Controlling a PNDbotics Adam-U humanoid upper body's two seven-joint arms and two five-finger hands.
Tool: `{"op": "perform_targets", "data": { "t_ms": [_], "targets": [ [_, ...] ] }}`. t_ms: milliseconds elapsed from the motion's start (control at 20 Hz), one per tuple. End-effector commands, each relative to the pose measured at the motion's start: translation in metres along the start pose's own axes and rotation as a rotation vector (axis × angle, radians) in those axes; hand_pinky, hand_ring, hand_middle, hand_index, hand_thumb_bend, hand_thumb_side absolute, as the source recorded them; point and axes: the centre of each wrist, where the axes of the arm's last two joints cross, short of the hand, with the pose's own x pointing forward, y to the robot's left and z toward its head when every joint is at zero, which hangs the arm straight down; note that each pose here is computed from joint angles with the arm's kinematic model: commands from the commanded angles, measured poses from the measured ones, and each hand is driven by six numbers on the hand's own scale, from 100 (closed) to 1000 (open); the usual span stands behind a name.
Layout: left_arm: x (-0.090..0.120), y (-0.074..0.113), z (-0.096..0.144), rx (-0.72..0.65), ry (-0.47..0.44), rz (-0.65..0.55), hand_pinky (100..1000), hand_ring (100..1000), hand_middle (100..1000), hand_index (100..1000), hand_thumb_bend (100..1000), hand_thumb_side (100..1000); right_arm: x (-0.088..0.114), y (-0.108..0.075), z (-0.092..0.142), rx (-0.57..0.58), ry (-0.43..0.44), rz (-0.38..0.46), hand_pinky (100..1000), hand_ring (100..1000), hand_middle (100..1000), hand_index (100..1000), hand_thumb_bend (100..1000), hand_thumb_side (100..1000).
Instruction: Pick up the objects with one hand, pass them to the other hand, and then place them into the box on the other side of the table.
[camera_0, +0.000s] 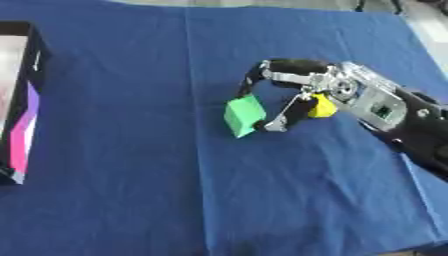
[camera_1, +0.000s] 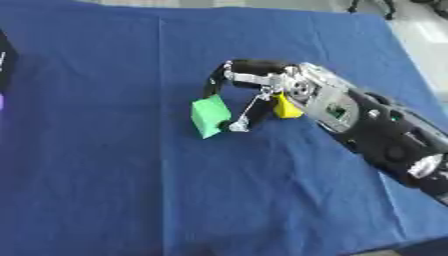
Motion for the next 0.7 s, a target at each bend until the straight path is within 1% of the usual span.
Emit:
{"op": "perform_targets", "data": {
  "t_ms": [50, 350, 700],
  "targets": [
    [0.005, 0.008, 0.004, 0.026, -0.014, -0.021, 1000, 656, 535, 682, 100, 314, 0.005, -0.014, 0.004, -0.047, -0.017, 0.014, 822, 721, 496, 572, 318, 100],
    [-0.001, 0.007, 0.008, 0.041, 0.000, 0.001, 1000, 653, 532, 680, 100, 323, 0.022, -0.022, 0.006, -0.132, -0.066, -0.045, 796, 717, 496, 569, 307, 100],
    [-0.007, 0.009, 0.011, 0.071, 0.009, 0.029, 1000, 650, 529, 679, 100, 347, 0.023, -0.027, 0.007, -0.246, -0.103, -0.135, 758, 706, 500, 571, 293, 100]
  ]
}}
